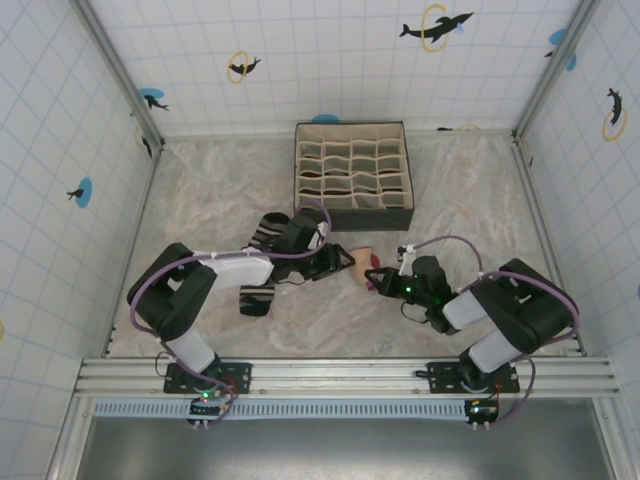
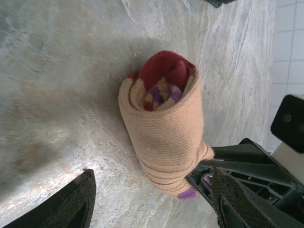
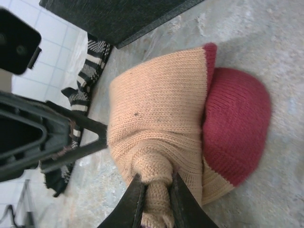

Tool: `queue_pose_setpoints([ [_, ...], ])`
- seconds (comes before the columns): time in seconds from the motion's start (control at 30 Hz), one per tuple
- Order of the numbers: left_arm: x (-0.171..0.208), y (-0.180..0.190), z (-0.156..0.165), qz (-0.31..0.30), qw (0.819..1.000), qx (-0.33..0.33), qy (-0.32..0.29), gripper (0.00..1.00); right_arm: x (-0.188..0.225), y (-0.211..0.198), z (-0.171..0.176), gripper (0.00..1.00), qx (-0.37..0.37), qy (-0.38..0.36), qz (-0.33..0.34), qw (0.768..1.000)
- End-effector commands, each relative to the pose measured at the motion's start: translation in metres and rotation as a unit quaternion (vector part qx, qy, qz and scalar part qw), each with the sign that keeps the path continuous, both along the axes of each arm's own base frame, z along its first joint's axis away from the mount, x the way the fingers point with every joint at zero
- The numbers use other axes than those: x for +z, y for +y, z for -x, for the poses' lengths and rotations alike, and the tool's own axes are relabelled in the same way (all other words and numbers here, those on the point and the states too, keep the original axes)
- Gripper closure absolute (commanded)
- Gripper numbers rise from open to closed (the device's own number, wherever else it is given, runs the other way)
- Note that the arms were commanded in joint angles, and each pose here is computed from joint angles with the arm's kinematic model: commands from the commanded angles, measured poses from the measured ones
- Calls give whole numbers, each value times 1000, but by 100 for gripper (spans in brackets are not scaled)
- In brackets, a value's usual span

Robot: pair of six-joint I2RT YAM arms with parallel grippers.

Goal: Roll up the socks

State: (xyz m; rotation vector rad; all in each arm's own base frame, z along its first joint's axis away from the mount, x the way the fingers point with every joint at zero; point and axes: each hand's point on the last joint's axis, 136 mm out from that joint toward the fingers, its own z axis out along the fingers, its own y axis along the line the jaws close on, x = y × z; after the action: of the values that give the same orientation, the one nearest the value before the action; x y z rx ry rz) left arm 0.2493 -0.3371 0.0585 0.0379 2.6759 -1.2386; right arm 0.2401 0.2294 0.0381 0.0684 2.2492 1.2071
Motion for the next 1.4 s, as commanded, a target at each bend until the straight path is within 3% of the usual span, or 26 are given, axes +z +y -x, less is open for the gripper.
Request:
queue_pose_setpoints([
  [0.0, -3, -10, -1, 9, 1000, -11, -5, 37, -43, -17, 29, 92, -15, 126, 7, 992],
  [0.4, -12, -24, -16, 18, 1000, -5, -21, 37, -65, -32, 32, 94, -79, 244, -23, 966],
  [0.9, -40, -33, -15, 17, 1000, -1, 6, 40, -66, -36, 33, 90, -98, 261, -30, 960],
  [1.1, -53, -34, -13, 12, 1000, 1, 24, 58, -63, -36, 32, 85, -98, 258, -24, 961],
  [1.23, -57, -35, -12, 0, 1000, -14, 27, 75, -60, -36, 30, 69, -85, 244, 1, 966],
  [1.37, -60, -36, -9, -23, 998, -46, 24, 84, -45, -39, 19, 58, -77, 204, 44, 975],
])
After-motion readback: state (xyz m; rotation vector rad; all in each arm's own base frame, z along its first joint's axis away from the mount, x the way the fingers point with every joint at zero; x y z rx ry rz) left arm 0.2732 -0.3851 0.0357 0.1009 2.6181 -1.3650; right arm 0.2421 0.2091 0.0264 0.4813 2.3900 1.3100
